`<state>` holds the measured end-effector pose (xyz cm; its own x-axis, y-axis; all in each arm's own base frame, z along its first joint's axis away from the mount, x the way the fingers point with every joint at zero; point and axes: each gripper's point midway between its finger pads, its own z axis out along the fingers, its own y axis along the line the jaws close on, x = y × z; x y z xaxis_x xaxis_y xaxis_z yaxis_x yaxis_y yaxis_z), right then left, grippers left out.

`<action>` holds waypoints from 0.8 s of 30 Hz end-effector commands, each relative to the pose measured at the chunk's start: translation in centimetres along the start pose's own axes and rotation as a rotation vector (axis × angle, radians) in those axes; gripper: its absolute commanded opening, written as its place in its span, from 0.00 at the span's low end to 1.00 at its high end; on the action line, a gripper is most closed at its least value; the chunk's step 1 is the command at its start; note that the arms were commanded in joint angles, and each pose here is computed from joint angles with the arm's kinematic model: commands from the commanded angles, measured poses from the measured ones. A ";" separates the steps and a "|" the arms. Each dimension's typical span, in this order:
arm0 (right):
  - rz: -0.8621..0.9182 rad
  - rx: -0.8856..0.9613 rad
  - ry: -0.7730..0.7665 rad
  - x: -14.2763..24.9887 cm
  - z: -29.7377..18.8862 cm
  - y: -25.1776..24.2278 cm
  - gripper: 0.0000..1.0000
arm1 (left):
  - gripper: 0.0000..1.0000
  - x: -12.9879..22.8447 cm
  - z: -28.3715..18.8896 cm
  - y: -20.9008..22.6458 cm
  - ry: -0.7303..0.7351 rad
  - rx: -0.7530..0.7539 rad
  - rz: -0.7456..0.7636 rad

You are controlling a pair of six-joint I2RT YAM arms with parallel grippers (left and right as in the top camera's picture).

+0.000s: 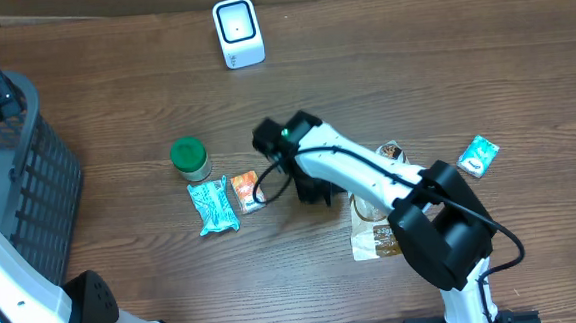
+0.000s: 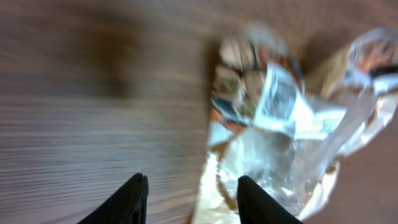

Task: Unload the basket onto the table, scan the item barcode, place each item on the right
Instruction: 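Lift the bag and set it down right of center, then grasp the bag's right edge with the right gripper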

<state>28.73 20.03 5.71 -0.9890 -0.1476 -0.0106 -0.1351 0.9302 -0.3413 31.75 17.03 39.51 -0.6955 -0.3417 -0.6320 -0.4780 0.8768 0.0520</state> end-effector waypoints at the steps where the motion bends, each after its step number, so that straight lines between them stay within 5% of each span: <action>1: 0.060 -0.165 -0.119 -2.8 -5.9 -1.6 0.45 | 1.00 -0.3 -0.9 -0.2 -0.030 0.007 0.017; 7: 0.177 -0.354 -0.200 -5.1 -10.2 -8.2 0.60 | 1.00 -0.3 -0.9 -0.2 -0.030 0.007 0.017; 10: 0.184 -0.469 -0.147 -5.3 -9.5 -10.9 0.60 | 1.00 -0.3 -0.9 -0.2 -0.030 0.007 0.017; 24: 0.247 -0.825 0.027 -1.5 1.5 -15.3 0.59 | 0.99 -0.3 -0.9 -0.2 -0.030 0.007 0.017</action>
<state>33.45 4.25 10.98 -0.9881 0.1537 0.0102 0.1476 0.9259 0.3478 31.75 17.03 39.51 -0.6955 -0.3417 -0.6320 -0.4780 0.8768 0.0520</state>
